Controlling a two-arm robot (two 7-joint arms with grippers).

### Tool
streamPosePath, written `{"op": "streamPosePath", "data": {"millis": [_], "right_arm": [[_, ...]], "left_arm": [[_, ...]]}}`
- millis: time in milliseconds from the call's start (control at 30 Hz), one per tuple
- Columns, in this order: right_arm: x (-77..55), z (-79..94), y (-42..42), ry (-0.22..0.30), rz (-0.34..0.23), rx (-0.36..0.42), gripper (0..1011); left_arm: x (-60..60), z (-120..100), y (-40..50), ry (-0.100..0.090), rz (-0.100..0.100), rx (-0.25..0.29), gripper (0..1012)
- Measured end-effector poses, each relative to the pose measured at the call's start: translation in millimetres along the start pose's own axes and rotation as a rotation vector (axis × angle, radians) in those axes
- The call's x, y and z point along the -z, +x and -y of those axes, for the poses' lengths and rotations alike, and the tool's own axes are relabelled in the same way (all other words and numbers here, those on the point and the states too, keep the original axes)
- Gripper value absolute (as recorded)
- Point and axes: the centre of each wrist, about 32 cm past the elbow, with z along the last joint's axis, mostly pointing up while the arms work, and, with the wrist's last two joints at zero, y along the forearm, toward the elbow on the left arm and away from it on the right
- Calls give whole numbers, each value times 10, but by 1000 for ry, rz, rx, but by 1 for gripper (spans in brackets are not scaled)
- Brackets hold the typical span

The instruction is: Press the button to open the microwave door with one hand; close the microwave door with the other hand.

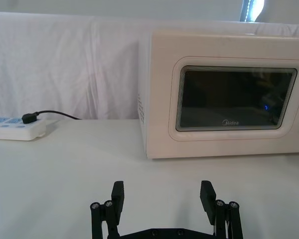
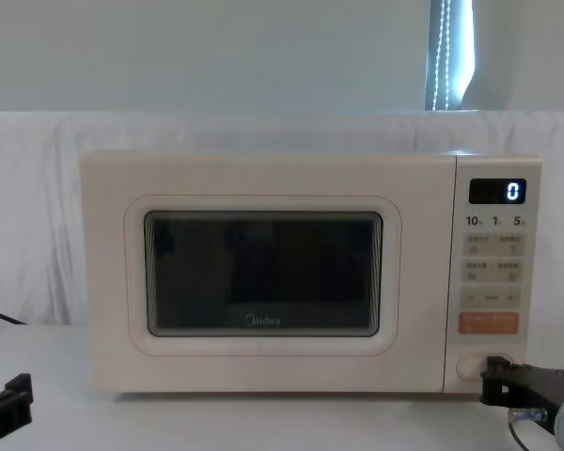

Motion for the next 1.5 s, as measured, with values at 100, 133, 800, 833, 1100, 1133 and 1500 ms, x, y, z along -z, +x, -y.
{"op": "streamPosePath", "data": {"millis": [100,133,800,833,1100,1133,1500], "right_arm": [[0,-4,-1,0,0,0,0],[-1,-4,-1,0,1,1,0],[-21,-116,-8,-4,13,0,0],[-22,-118,-9,-5,13,0,0],[-28,-140,-20,-7,16,6,0],[-28,-142,-21,-7,16,6,0],[-28,-173,-10,-8,18,13,0]], "left_arm": [[0,0,0,0,0,0,1001],[0,0,0,0,0,0,1001],[0,0,0,0,0,0,1001],[0,0,0,0,0,0,1001],[0,0,0,0,0,0,1001],[0,0,0,0,0,0,1001],[0,0,0,0,0,0,1001]]}}
